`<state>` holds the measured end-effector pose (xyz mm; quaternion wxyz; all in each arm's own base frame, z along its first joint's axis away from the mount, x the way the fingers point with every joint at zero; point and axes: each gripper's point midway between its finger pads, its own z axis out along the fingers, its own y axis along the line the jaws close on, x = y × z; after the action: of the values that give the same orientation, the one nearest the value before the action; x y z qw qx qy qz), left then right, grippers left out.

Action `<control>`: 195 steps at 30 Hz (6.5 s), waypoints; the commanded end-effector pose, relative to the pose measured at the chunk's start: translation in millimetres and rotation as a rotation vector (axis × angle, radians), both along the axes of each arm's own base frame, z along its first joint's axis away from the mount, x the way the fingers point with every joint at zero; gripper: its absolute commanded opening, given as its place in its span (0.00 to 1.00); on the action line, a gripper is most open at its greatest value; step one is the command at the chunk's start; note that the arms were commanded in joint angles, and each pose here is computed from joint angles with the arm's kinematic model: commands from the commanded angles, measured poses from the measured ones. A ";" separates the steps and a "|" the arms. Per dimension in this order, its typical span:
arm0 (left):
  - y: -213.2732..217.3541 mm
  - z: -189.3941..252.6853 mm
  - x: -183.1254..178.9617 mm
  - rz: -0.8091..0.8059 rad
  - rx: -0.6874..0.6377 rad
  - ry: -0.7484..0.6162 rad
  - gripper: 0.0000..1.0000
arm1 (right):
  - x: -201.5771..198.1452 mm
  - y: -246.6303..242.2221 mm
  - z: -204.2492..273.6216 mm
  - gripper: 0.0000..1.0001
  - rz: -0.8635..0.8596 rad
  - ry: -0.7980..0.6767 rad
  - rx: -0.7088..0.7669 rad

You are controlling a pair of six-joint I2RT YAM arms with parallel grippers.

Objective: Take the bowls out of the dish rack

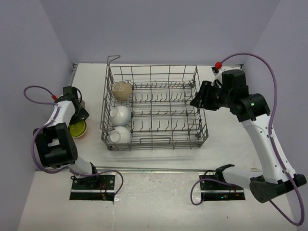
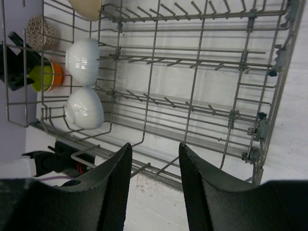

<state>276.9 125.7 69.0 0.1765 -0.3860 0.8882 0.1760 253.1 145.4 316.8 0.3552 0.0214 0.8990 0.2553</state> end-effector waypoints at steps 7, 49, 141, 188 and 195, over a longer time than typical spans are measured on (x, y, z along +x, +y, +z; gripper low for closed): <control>20.8 28.1 1.5 0.061 0.067 -0.072 0.99 | 1.9 52.9 8.6 0.45 0.187 0.048 0.067; -112.5 124.5 91.2 -0.296 -0.630 -0.736 0.91 | 45.6 257.7 27.4 0.42 0.579 0.255 0.559; -190.8 177.6 165.2 -0.658 -0.828 -0.903 0.00 | 215.1 306.2 -157.7 0.50 0.251 0.273 0.508; -197.8 177.8 154.3 -0.666 -0.868 -0.918 0.00 | 203.7 371.3 -126.7 0.27 0.411 0.295 0.838; -197.3 177.1 154.9 -0.659 -0.868 -0.921 0.00 | 201.3 372.1 -127.4 0.00 0.405 0.291 0.850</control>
<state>432.1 -70.1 239.2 0.3859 -0.1925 0.7900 -0.4358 461.7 511.2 175.1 0.1276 0.0328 0.7546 0.6428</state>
